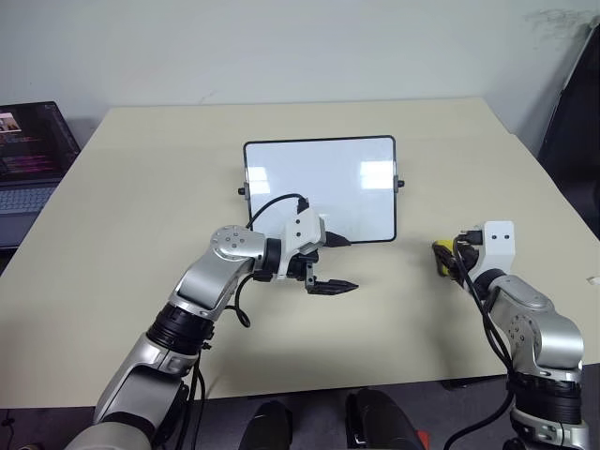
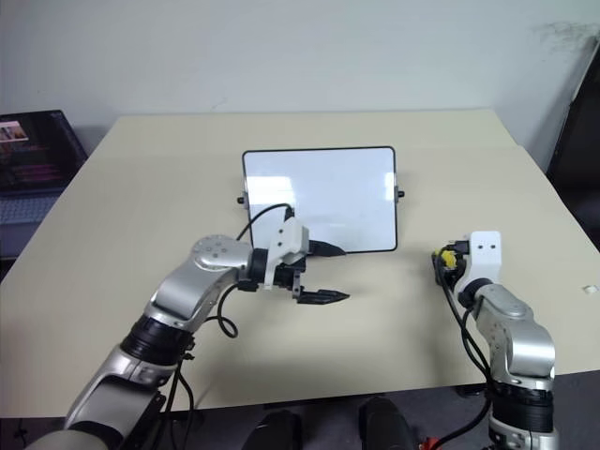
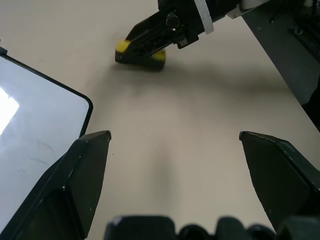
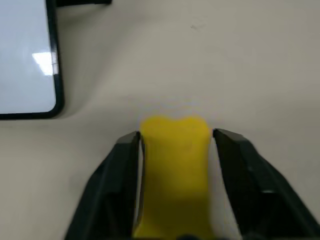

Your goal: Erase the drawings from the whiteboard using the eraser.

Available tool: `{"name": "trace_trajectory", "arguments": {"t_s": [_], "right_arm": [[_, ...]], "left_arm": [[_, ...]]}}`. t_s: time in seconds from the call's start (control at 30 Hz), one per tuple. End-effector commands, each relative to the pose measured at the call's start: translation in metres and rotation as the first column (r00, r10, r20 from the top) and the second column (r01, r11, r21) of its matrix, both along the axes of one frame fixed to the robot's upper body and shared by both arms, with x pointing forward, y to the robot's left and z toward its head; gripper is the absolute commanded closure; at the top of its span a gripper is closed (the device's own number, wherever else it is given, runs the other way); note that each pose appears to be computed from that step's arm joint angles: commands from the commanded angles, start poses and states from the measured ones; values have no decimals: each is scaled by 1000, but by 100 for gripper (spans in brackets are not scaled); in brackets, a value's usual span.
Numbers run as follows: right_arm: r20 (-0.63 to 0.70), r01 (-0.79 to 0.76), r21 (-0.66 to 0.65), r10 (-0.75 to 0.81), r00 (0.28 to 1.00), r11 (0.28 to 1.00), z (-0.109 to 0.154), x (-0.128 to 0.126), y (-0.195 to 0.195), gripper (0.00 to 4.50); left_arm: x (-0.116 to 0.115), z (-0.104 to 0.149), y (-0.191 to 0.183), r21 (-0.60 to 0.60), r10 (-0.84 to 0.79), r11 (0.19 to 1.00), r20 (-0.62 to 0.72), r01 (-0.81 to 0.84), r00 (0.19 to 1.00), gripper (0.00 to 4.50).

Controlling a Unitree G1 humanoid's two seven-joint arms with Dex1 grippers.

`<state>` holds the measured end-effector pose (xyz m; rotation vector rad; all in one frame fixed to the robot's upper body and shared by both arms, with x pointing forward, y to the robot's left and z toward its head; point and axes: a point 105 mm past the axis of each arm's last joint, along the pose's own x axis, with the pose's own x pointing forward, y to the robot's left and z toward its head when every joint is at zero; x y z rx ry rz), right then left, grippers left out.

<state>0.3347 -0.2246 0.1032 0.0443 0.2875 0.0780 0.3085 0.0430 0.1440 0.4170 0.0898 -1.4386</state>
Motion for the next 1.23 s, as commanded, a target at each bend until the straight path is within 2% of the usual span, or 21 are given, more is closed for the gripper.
{"name": "trace_trajectory", "arguments": {"t_s": [0.03, 0.1, 0.3, 0.4, 0.47, 0.57, 0.63, 0.7, 0.8, 0.9, 1.07, 1.23], "right_arm": [[84, 29, 22, -31, 996, 999, 20, 5, -6, 79], [123, 31, 42, -36, 992, 999, 27, 7, -7, 3], [277, -44, 33, 33, 960, 999, 60, -2, 8, 3], [381, -46, -73, 71, 922, 996, 72, -20, 13, 3], [438, -14, -83, 49, 898, 996, 73, -31, 11, 3], [476, 23, -26, -8, 879, 999, 60, -50, 3, 3], [484, 28, -13, -18, 875, 1000, 49, -64, 0, 3], [481, 32, 5, -31, 876, 999, 39, -72, -8, 3], [440, -5, 35, -11, 898, 999, 18, -86, -1, 3], [411, -47, 37, 28, 911, 998, 9, -94, 6, 3], [348, -72, 42, 53, 936, 997, -10, -103, 10, 3], [333, -53, -3, 51, 942, 999, -16, -98, 3, 3]], "left_arm": [[-5, 9, -3, -20, -11, 1000, 40, 12, 999, 0], [-4, 9, -1, -29, 9, 1000, 41, -8, 999, 0], [7, 10, 26, -106, 207, 974, 43, -202, 977, 0], [-3, 7, 45, -200, 321, 924, -59, -327, 945, 0], [-9, 5, 55, -247, 413, 870, -109, -427, 904, 0], [-10, -3, 78, -283, 610, 737, -114, -614, 784, 0], [-2, -2, 106, -319, 755, 596, -92, -737, 650, 0], [1, 0, 120, -352, 843, 476, -76, -806, 532, 0], [-6, -6, 143, -360, 911, 361, -60, -860, 407, 0], [-12, -17, 148, -346, 935, 304, -70, -888, 348, 0], [-18, -32, 149, -317, 951, 266, -70, -910, 302, 0], [-22, -37, 149, -313, 962, 201, -114, -928, 247, 0]]}}
